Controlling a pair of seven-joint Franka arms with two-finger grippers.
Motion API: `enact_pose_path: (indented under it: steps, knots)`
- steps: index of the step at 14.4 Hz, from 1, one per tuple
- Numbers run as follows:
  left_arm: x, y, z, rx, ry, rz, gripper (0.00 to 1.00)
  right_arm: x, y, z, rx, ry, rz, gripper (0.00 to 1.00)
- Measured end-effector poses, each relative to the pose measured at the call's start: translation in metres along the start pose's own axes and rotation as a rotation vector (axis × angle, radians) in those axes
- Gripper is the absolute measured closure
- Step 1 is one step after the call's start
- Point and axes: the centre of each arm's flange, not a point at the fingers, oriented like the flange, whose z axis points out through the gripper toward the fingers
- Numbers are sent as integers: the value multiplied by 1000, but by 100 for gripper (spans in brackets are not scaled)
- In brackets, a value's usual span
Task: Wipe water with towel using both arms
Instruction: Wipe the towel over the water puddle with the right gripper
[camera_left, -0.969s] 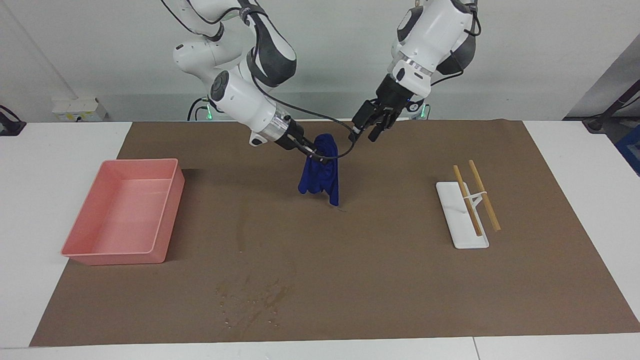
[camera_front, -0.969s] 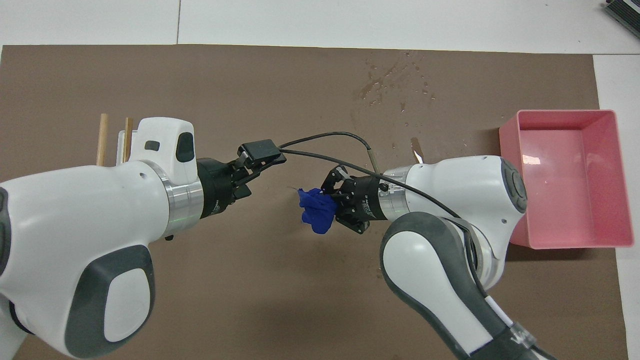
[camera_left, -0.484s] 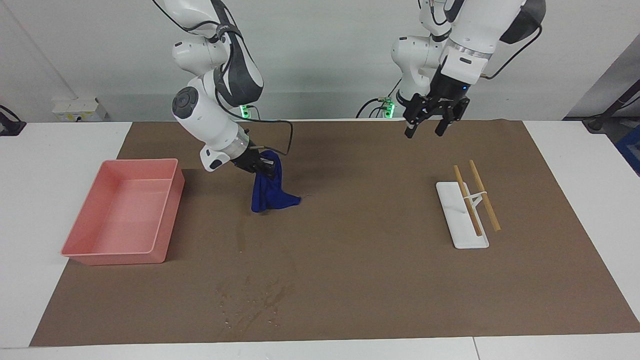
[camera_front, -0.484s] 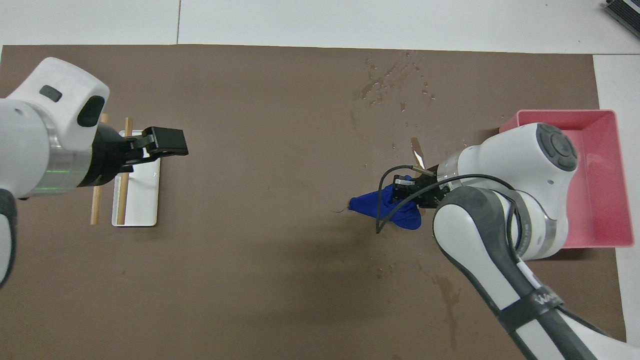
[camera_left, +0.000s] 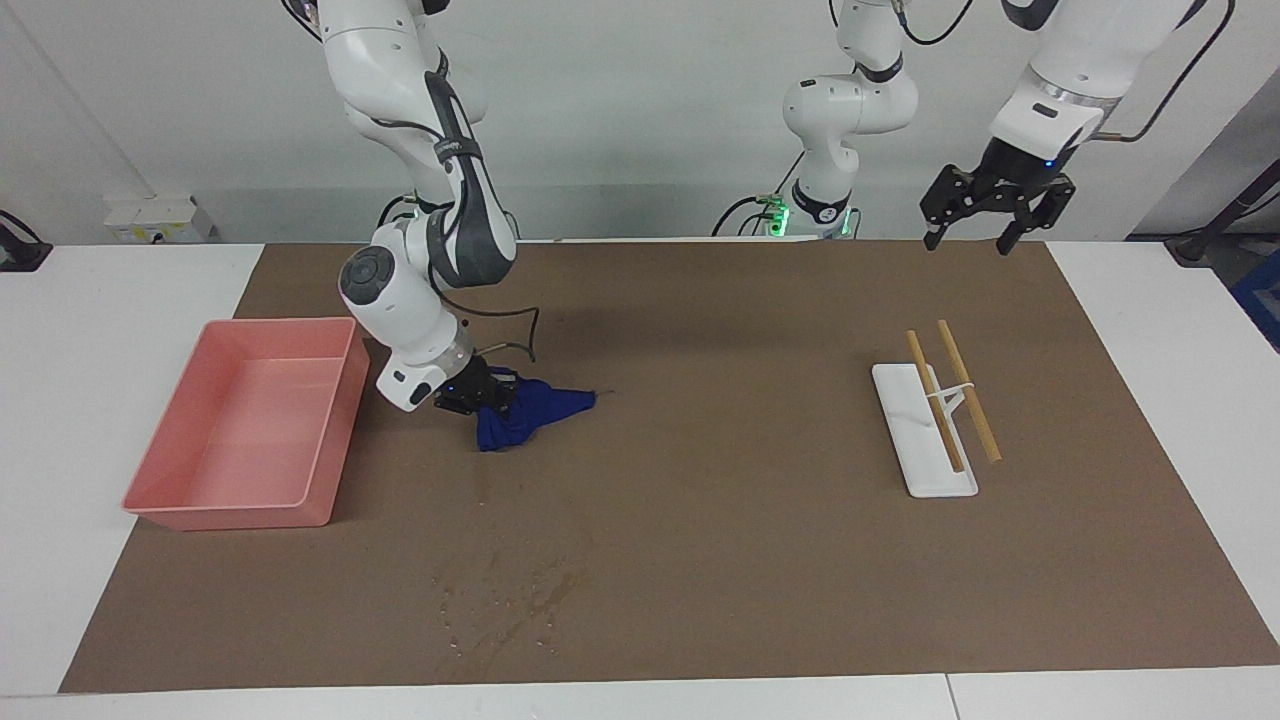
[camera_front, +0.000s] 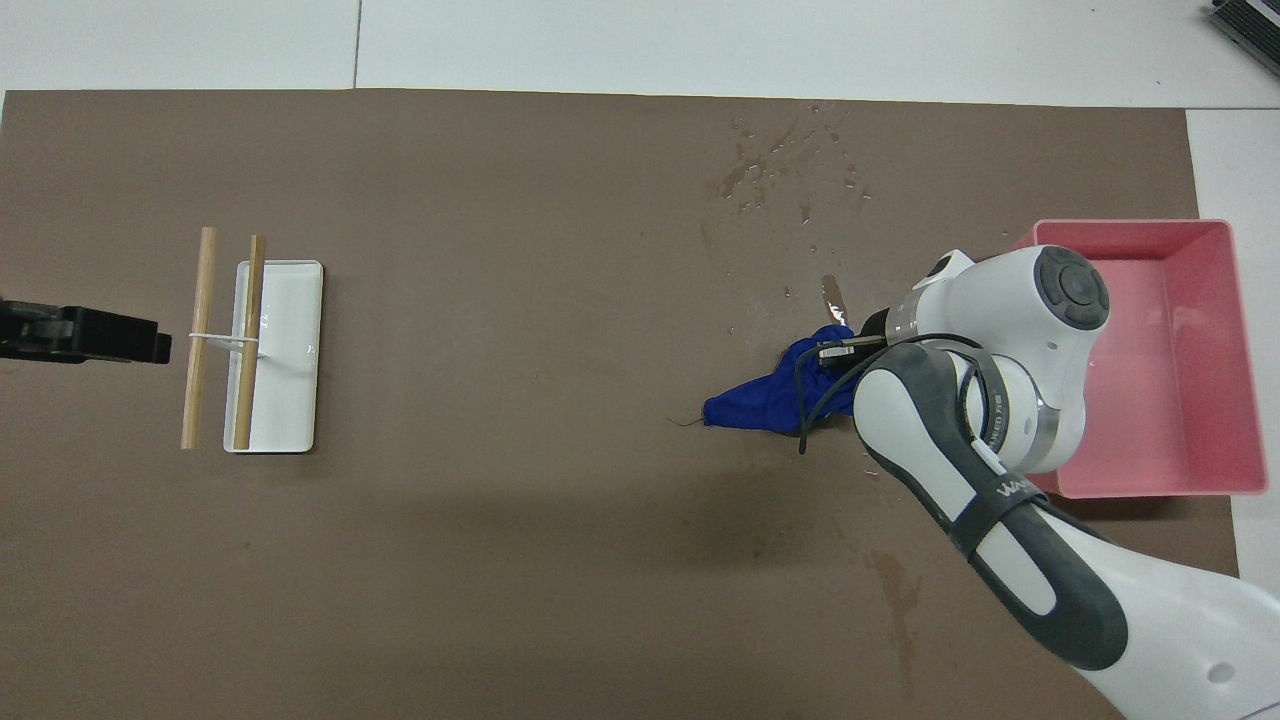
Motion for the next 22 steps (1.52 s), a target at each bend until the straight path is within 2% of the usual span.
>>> enact_pose_path:
  steps: [2,4,8,14,17,22]
  knots:
    - [-6,-20,-5,39,-27,56,0,5,1,1,-9,35,-63,86]
    - [-7,-16,-12,57,-29,79,0,12,2,3,-23,86,-108,86]
    - [-8,-11,-12,58,-41,88,0,34,5,4,-35,137,-139,86]
    - [-10,-8,-10,54,-59,51,0,86,22,3,-59,215,-210,86]
    - [-9,2,-10,51,-62,55,0,100,22,3,-82,228,-238,86]
    - [-11,6,-8,45,-76,58,0,101,22,3,-85,230,-243,86]
